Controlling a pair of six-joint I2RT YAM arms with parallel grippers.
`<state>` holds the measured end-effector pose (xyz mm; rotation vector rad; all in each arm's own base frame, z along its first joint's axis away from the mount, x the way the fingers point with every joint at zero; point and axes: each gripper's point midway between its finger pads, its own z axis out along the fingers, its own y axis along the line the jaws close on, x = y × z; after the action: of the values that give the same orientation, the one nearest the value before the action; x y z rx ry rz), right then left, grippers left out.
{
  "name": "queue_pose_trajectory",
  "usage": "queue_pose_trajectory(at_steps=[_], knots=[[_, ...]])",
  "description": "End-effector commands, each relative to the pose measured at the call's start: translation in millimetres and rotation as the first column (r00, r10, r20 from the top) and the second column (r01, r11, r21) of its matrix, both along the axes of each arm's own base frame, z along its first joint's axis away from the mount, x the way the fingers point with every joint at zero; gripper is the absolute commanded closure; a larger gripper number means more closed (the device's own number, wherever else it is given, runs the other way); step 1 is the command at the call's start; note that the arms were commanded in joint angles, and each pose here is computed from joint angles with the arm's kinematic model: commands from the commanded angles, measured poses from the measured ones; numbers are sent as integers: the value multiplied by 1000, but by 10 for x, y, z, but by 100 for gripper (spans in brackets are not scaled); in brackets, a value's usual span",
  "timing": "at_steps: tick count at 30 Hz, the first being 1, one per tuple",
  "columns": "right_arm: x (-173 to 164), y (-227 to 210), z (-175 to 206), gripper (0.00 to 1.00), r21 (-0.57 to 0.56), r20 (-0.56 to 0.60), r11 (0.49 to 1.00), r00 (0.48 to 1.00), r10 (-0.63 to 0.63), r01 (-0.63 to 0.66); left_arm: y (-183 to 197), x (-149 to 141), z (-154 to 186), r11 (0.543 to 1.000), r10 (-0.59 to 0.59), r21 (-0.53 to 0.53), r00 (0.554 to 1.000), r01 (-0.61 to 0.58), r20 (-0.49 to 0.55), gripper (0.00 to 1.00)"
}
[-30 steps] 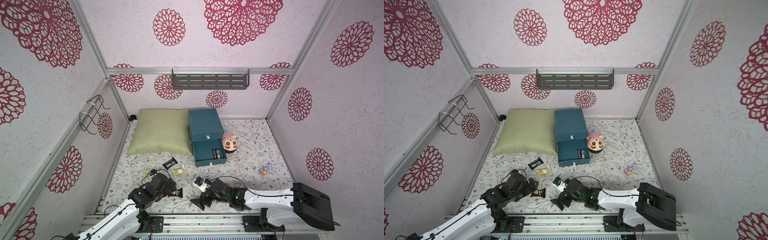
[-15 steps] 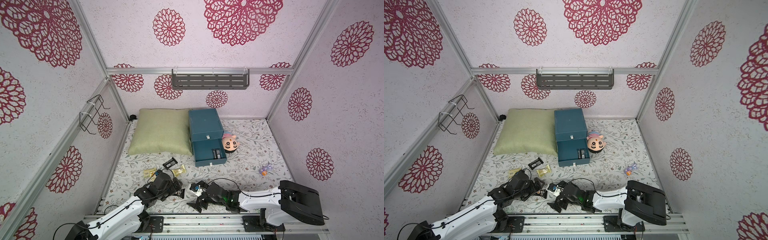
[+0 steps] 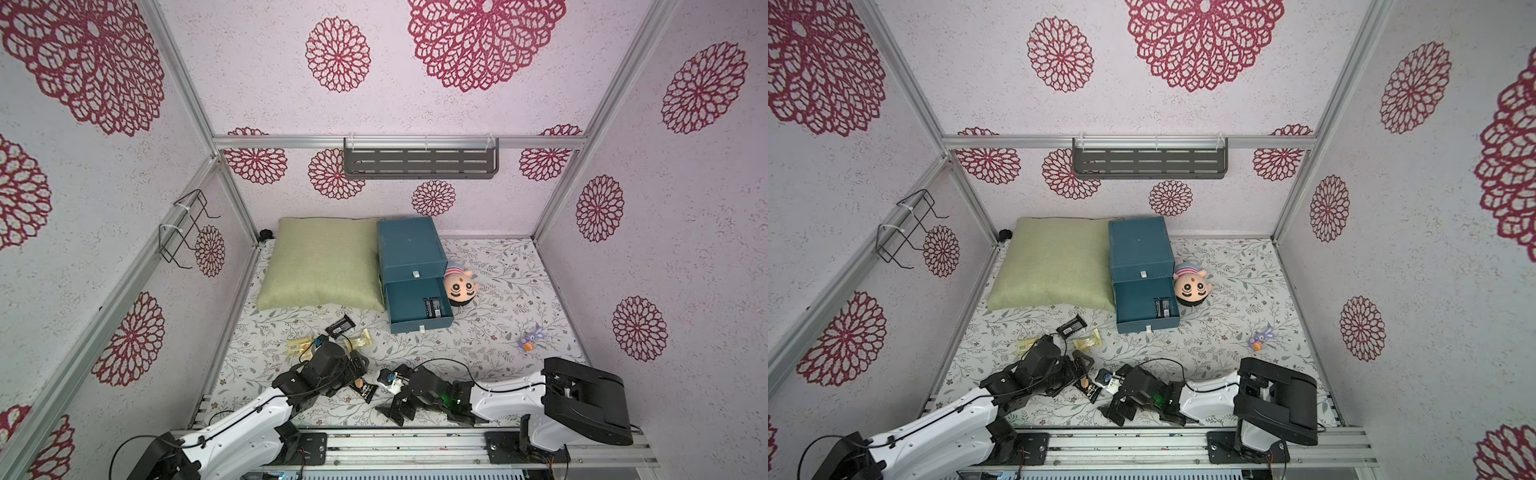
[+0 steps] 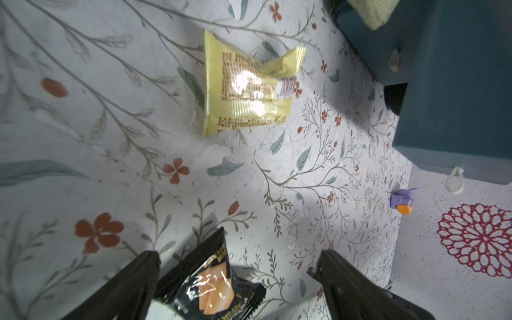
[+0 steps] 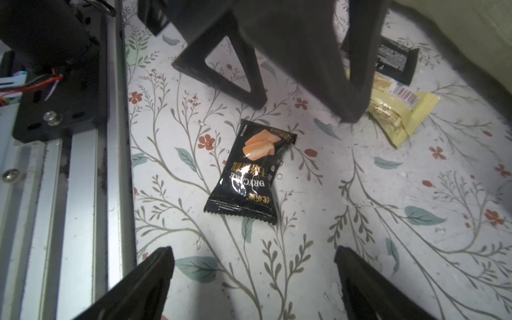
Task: Place the cookies into the drawer by color
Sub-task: Move the cookie to the center of the board, then pick up the cookie at the center of the board.
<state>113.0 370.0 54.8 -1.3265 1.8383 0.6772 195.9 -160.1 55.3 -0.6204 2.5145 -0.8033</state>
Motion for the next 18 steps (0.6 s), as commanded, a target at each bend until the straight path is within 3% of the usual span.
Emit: queue_pose_trajectory(at_steps=[1, 8, 18], knots=[[69, 140, 144, 6, 60, -5, 998, 999, -34, 34, 289, -1, 24, 994, 52, 100, 999, -53, 11, 3], [66, 303, 143, 14, 78, 10, 996, 999, -50, 49, 616, -32, 127, 978, 123, 166, 992, -127, 31, 3], [14, 582, -5, 23, 41, 18, 998, 999, -49, 49, 693, -17, 186, 971, 144, 186, 988, -151, 50, 3]])
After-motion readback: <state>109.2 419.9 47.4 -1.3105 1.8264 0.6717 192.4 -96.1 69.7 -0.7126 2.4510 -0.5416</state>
